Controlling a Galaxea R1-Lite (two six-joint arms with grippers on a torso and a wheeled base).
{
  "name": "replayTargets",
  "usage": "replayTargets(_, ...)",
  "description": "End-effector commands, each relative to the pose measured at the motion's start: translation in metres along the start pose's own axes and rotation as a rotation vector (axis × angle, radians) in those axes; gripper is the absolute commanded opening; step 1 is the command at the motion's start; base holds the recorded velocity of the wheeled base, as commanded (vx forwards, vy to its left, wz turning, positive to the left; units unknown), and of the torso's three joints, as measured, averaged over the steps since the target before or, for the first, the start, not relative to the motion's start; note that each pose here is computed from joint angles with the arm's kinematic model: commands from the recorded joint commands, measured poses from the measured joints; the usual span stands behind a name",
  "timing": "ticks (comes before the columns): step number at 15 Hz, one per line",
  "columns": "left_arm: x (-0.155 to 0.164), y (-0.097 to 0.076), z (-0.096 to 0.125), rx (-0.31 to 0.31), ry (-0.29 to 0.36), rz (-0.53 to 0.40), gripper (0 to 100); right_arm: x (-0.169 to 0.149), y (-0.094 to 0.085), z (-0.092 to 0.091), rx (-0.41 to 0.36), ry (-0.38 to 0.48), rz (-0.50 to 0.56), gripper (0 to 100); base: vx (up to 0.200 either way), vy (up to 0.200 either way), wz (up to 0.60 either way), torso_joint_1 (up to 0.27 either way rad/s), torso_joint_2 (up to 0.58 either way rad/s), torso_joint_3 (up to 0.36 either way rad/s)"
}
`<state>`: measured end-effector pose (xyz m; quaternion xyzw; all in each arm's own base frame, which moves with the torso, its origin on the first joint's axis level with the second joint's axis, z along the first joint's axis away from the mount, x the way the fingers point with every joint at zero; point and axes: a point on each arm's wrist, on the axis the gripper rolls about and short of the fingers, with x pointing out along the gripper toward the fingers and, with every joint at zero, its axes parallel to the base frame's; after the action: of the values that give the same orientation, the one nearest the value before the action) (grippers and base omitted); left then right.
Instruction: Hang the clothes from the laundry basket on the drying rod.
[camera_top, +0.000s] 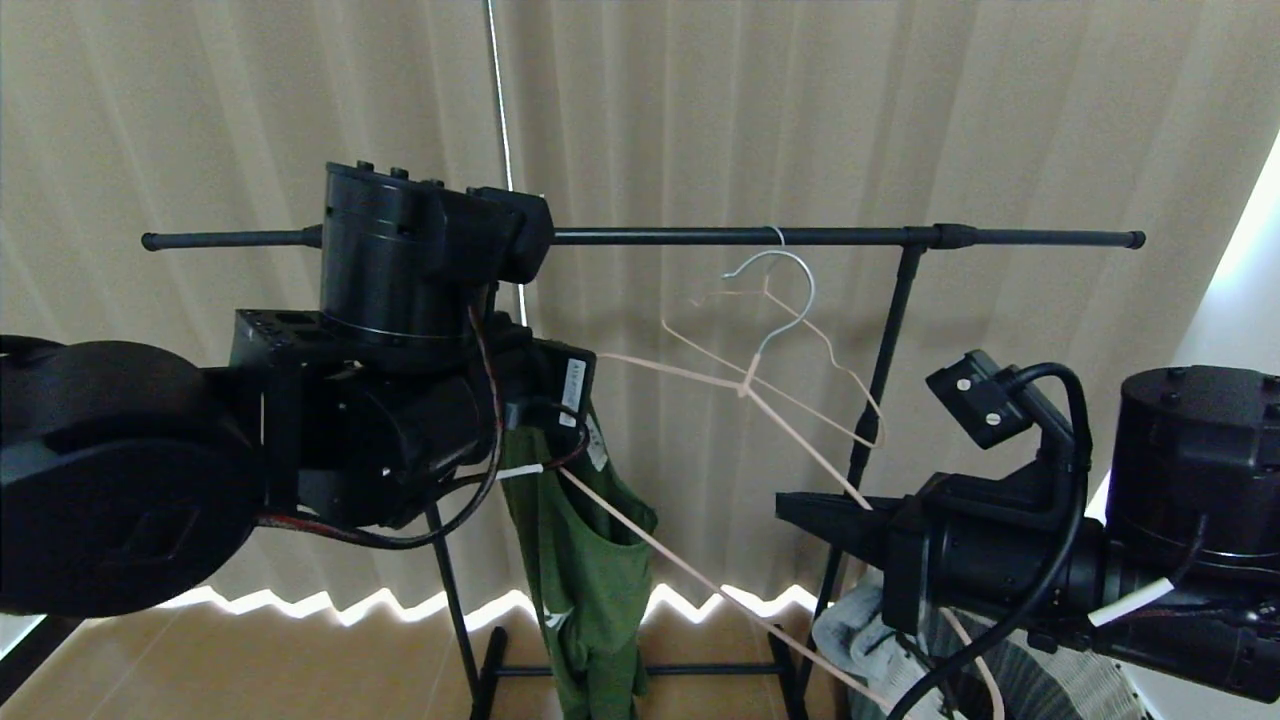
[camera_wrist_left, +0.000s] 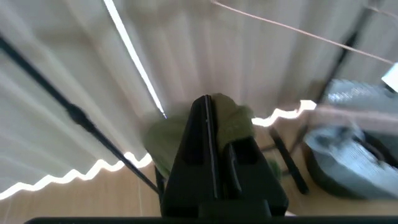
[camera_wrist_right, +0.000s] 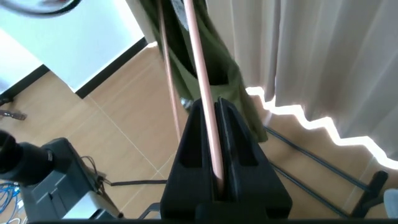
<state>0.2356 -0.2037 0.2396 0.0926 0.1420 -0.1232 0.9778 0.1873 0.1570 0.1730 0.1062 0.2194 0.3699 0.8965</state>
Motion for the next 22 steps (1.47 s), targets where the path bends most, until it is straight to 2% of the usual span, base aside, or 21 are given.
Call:
replayTargets(1,-0.022,-0.006,0.009,-0.005,-0.041,-0.051,0,0.010,-0.002,0.000,0.003,0.016,-0.004,0,0.000,0.000,0.00,0.000,0.00,0.000)
replayTargets(4,-0.038,-0.019,0.012,0.004,-0.064,-0.112,0,0.016,-0.003,0.000,0.005,0.021,-0.008,0,0.000,0.000,0.00,0.000,0.00,0.000)
replayTargets(9,-0.038,-0.022,0.011,0.009,-0.060,-0.120,0,0.024,-0.005,0.002,0.006,0.020,-0.015,0,0.000,0.000,0.00,0.000,0.00,0.000)
replayTargets(11,-0.032,-0.012,0.011,-0.001,-0.055,-0.082,0,0.023,-0.008,0.001,0.008,0.010,-0.060,0,0.000,0.000,0.00,0.000,0.00,0.000)
replayTargets(12,-0.023,0.005,0.012,-0.017,-0.048,-0.021,0,0.022,-0.011,0.001,0.008,-0.008,-0.123,0,0.000,0.000,0.00,0.000,0.00,0.000)
replayTargets(14,-0.017,0.021,0.008,-0.027,-0.030,0.034,0,0.017,-0.020,0.005,0.017,-0.033,-0.182,0,0.000,0.000,0.00,0.000,0.00,0.000)
replayTargets(18,-0.016,0.027,-0.006,-0.012,0.012,0.055,0,0.009,-0.031,0.015,0.032,-0.082,-0.229,0,0.000,0.000,0.00,0.000,0.00,0.000)
replayTargets(22,-0.017,0.025,-0.008,-0.004,0.017,0.048,0,0.011,-0.032,0.020,0.031,-0.105,-0.252,0,0.000,0.000,0.00,0.000,0.00,0.000)
